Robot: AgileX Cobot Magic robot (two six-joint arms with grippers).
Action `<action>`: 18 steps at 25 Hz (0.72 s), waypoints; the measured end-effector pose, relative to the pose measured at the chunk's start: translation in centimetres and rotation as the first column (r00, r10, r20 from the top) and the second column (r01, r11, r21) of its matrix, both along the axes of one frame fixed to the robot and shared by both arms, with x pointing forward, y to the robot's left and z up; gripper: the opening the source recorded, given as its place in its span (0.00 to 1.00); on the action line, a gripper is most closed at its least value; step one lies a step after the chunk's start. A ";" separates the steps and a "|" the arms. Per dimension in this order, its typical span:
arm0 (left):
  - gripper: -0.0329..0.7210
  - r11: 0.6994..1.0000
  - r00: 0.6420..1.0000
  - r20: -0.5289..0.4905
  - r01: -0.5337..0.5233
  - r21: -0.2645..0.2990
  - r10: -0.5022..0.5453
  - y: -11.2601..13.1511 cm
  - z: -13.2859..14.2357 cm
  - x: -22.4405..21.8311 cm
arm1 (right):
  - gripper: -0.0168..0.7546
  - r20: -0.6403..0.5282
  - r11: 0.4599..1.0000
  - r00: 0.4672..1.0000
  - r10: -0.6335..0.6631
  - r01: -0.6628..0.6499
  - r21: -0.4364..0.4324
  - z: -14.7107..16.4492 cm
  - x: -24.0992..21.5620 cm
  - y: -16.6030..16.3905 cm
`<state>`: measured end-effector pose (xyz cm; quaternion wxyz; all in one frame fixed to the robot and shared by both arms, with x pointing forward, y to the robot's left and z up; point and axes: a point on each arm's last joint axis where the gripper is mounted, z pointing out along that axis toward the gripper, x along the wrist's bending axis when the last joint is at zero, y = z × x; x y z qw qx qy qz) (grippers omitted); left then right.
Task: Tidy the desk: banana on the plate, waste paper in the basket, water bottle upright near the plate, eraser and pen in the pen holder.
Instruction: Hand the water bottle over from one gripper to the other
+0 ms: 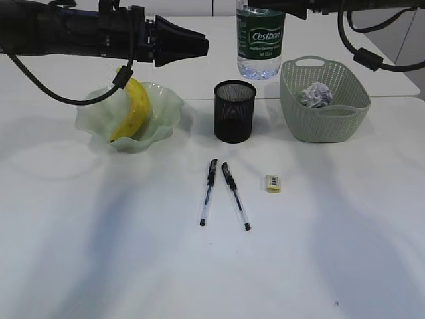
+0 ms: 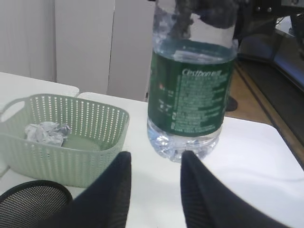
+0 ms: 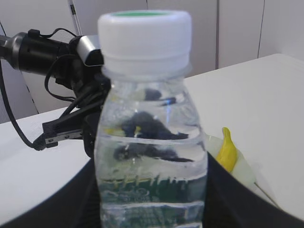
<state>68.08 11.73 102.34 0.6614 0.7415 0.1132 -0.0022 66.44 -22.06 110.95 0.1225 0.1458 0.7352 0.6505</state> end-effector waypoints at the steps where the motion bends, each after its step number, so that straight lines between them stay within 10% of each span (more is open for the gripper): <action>1: 0.36 1.000 1.000 0.005 0.000 -0.001 0.000 0.0 0.2 -0.1 | 0.48 0.002 1.000 1.000 0.000 0.000 -0.001 0.0 0.0 0.0; 18: 0.36 0.997 1.000 0.006 -0.024 -0.069 0.025 0.2 2.4 -0.3 | 0.48 -0.051 0.995 0.999 -0.014 0.020 0.102 0.7 0.1 0.2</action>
